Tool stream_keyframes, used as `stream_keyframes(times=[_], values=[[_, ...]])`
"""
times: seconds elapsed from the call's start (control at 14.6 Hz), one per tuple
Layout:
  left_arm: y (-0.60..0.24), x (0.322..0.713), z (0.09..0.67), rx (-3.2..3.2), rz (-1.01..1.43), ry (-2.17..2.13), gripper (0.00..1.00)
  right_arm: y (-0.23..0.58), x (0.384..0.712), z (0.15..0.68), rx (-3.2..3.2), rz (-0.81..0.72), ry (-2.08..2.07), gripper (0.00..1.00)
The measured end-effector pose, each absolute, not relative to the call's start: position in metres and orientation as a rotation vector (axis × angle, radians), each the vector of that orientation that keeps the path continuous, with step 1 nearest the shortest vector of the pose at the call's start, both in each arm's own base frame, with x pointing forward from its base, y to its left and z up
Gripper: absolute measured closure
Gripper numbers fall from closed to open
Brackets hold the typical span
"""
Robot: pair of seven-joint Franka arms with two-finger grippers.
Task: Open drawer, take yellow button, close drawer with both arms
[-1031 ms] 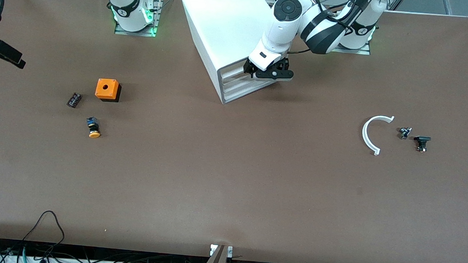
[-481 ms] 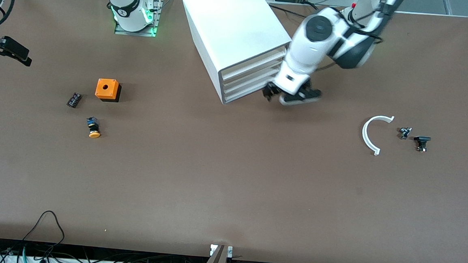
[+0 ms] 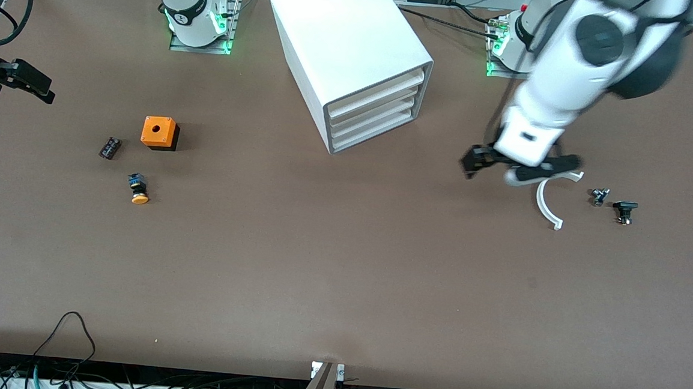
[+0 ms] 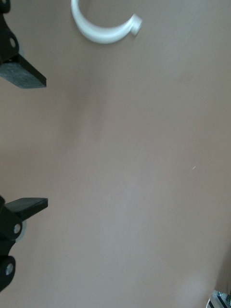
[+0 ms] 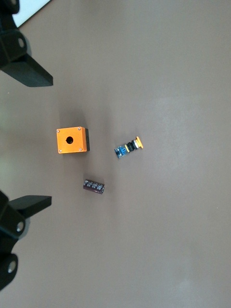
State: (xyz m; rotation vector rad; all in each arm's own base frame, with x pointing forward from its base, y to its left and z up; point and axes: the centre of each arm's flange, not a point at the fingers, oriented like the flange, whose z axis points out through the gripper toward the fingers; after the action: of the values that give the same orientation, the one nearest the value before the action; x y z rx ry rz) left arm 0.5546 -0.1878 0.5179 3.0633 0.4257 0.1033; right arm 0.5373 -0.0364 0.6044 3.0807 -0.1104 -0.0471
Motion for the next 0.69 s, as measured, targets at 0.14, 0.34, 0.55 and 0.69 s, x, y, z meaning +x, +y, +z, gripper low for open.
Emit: stream_keyframes(times=[0.14, 0.34, 0.55, 0.69], values=[[-0.136, 0.565, 0.557, 3.098, 0.083, 0.327, 0.0, -0.036, 0.537, 0.605, 3.081, -0.046, -0.11, 0.0], [-0.073, 0.569, 0.597, 3.125, 0.051, 0.225, 0.0, -0.036, 0.536, 0.606, 3.081, -0.063, -0.11, 0.0], [-0.026, 0.567, 0.62, 3.138, 0.035, 0.137, 0.0, -0.036, 0.535, 0.605, 3.08, -0.079, -0.111, 0.0], [0.005, 0.566, 0.624, 3.142, 0.036, 0.099, 0.0, -0.036, 0.534, 0.605, 3.08, -0.081, -0.111, 0.0]])
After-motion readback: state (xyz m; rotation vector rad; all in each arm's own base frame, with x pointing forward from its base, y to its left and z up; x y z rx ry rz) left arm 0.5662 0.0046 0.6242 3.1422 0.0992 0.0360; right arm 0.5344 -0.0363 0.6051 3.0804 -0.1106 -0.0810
